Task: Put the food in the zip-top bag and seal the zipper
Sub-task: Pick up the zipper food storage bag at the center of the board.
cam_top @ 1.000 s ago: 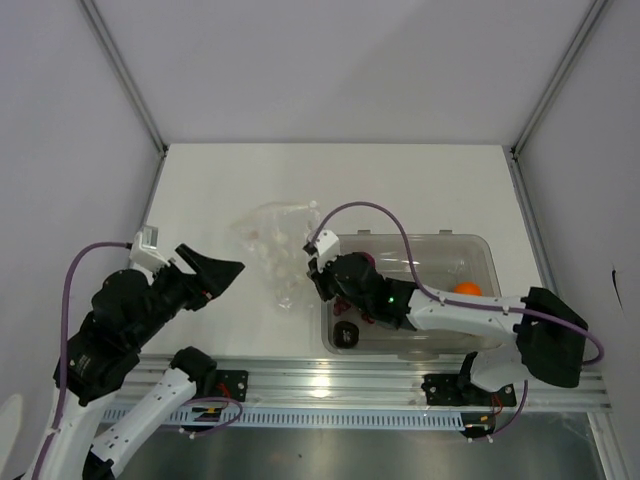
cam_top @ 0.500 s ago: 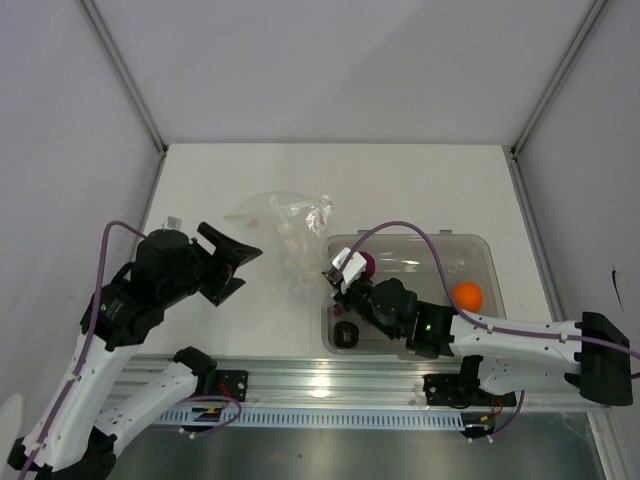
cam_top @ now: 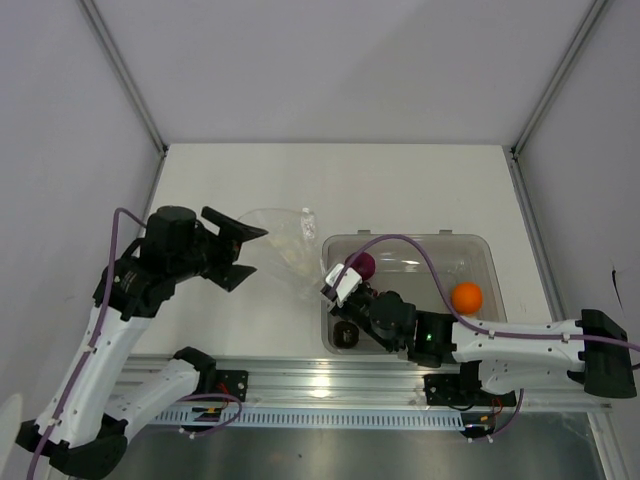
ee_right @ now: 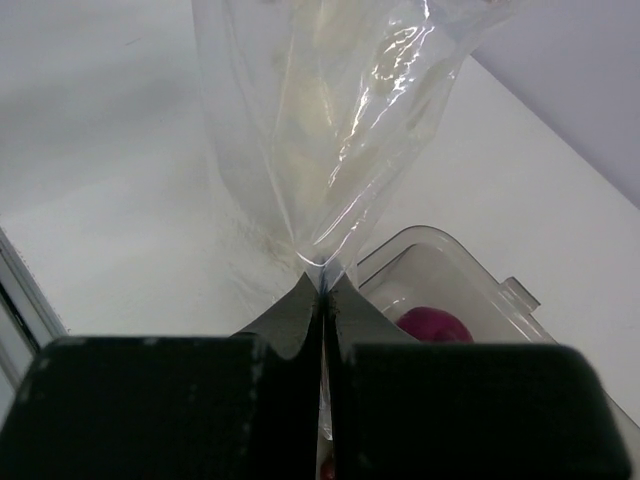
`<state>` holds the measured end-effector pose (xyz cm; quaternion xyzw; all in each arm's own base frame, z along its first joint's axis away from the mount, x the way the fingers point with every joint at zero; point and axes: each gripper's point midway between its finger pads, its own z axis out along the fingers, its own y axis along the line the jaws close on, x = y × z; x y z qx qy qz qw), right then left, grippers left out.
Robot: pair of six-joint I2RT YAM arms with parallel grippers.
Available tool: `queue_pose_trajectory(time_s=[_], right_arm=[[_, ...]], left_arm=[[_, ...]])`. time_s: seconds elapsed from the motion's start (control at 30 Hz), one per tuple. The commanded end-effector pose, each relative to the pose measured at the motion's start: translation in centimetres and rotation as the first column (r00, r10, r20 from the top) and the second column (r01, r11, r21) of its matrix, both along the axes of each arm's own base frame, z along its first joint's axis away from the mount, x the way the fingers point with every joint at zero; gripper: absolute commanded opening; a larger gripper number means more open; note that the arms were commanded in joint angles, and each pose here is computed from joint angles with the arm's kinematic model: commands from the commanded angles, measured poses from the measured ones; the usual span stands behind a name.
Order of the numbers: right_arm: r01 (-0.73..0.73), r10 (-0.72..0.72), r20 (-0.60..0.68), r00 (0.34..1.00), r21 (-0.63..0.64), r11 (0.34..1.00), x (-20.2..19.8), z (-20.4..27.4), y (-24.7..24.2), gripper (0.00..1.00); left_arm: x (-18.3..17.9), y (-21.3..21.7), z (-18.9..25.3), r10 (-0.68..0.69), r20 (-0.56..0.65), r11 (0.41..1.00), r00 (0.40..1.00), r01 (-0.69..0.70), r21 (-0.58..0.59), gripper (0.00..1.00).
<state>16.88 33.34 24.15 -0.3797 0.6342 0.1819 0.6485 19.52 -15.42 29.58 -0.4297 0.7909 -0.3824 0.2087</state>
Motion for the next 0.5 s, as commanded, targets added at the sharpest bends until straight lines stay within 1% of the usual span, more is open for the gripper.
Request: queue_pose_trajectory(time_s=[0.0, 0.1, 0.2, 0.37, 0.4, 0.47], right_arm=[[0.052, -0.054, 0.031, 0.998, 0.051, 0.997, 0.6, 1.6, -0.4, 0.0], [0.054, -0.055, 0.03, 0.998, 0.046, 0.997, 0.6, 1.3, -0.5, 0.0], [0.053, -0.054, 0.029, 0.998, 0.047, 0.997, 0.5, 1.3, -0.6, 0.0], [0.046, -0.048, 0.034, 0.998, 0.055, 0.997, 0.2, 1.6, -0.6, 0.0], [0.046, -0.048, 0.037, 0.998, 0.056, 0.997, 0.1, 1.7, -0.6, 0.0], [0.044, -0.047, 0.039, 0.998, 0.062, 0.997, 0.0, 2.0, -0.6, 0.0]], left_arm=[[0.1, 0.4, 1.5, 0.057, 0.018, 0.995, 0.998, -0.056, -0.08, 0.86], [0.0, 1.3, 1.8, 0.103, 0.051, 0.99, 0.993, -0.098, -0.1, 0.86], [-0.1, 1.8, 2.0, 0.12, 0.068, 0.988, 0.99, -0.113, -0.107, 0.85], [0.4, 1.2, 0.9, 0.104, 0.016, 0.989, 0.994, -0.102, -0.108, 0.85], [0.6, 1.1, 0.1, 0.11, -0.003, 0.988, 0.994, -0.11, -0.107, 0.85], [1.0, 1.1, 0.0, 0.116, 0.0, 0.987, 0.993, -0.115, -0.116, 0.83]])
